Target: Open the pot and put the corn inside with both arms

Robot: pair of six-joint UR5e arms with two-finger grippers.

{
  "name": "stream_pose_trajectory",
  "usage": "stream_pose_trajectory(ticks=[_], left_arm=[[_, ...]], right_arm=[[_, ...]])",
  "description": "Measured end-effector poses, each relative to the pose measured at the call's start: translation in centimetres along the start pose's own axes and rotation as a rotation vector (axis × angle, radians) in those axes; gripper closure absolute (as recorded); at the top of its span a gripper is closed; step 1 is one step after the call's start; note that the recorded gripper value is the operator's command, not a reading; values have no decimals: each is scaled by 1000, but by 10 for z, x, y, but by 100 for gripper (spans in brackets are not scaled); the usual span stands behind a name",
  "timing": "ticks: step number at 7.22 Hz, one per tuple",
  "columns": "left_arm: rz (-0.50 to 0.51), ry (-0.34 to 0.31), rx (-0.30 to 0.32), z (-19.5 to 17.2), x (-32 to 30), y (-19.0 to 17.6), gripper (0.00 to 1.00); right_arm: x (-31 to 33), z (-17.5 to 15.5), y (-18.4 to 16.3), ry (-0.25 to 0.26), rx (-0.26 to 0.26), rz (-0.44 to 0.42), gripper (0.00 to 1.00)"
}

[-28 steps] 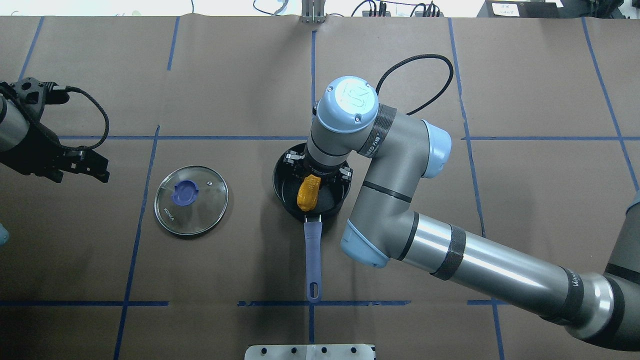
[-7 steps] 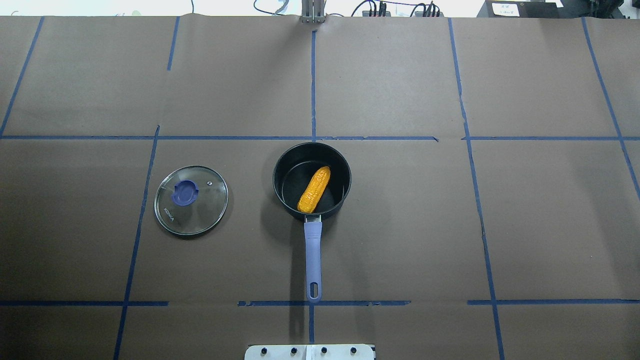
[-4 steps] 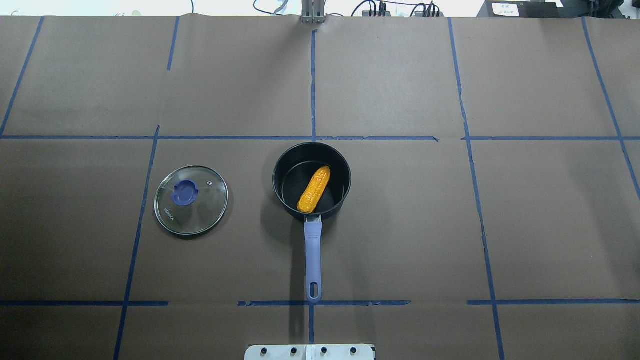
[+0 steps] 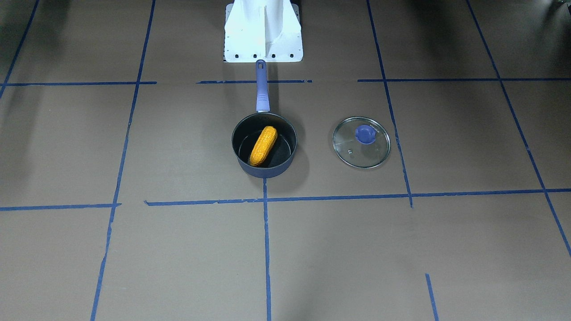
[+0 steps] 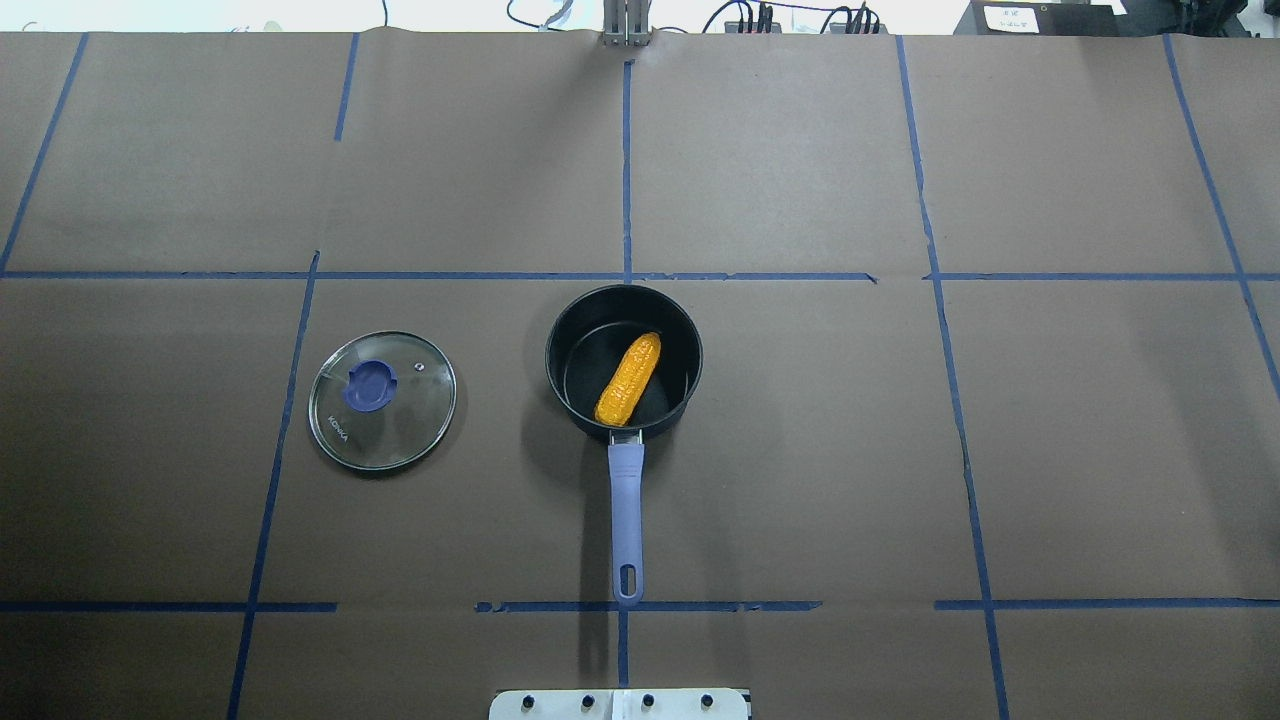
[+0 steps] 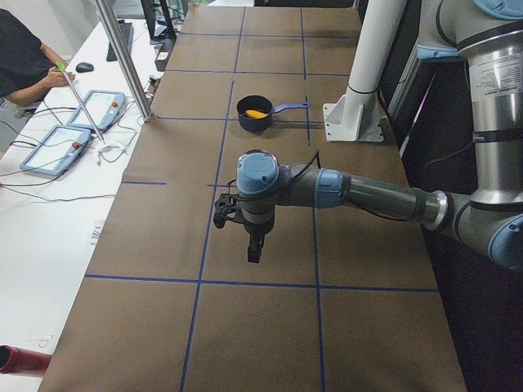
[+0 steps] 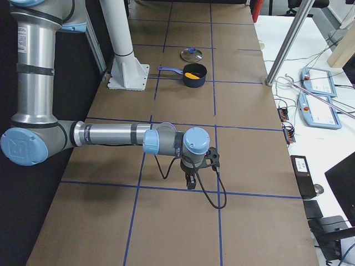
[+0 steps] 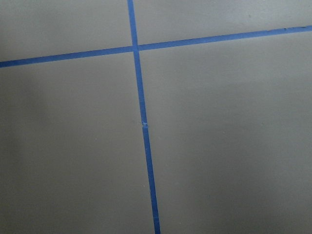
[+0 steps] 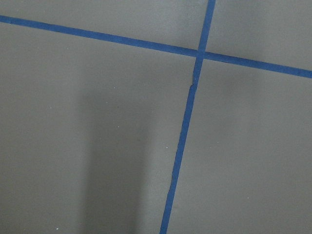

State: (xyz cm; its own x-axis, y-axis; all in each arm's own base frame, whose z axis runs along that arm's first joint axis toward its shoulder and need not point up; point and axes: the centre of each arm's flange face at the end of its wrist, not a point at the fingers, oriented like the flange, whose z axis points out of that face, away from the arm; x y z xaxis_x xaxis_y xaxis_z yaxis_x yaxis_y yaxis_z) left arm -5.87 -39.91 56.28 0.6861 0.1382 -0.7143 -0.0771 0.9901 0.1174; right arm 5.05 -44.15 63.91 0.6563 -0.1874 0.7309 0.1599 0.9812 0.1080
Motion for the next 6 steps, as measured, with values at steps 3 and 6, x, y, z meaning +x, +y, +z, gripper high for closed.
stream_pose_trajectory(ticks=[3, 6], left_arm=[[-5, 3, -5, 2, -1, 4, 0], [-12, 4, -13, 6, -4, 6, 0]], right_arm=[[-5, -1, 4, -38, 9, 1, 0], [1, 0, 7, 26, -3, 4, 0]])
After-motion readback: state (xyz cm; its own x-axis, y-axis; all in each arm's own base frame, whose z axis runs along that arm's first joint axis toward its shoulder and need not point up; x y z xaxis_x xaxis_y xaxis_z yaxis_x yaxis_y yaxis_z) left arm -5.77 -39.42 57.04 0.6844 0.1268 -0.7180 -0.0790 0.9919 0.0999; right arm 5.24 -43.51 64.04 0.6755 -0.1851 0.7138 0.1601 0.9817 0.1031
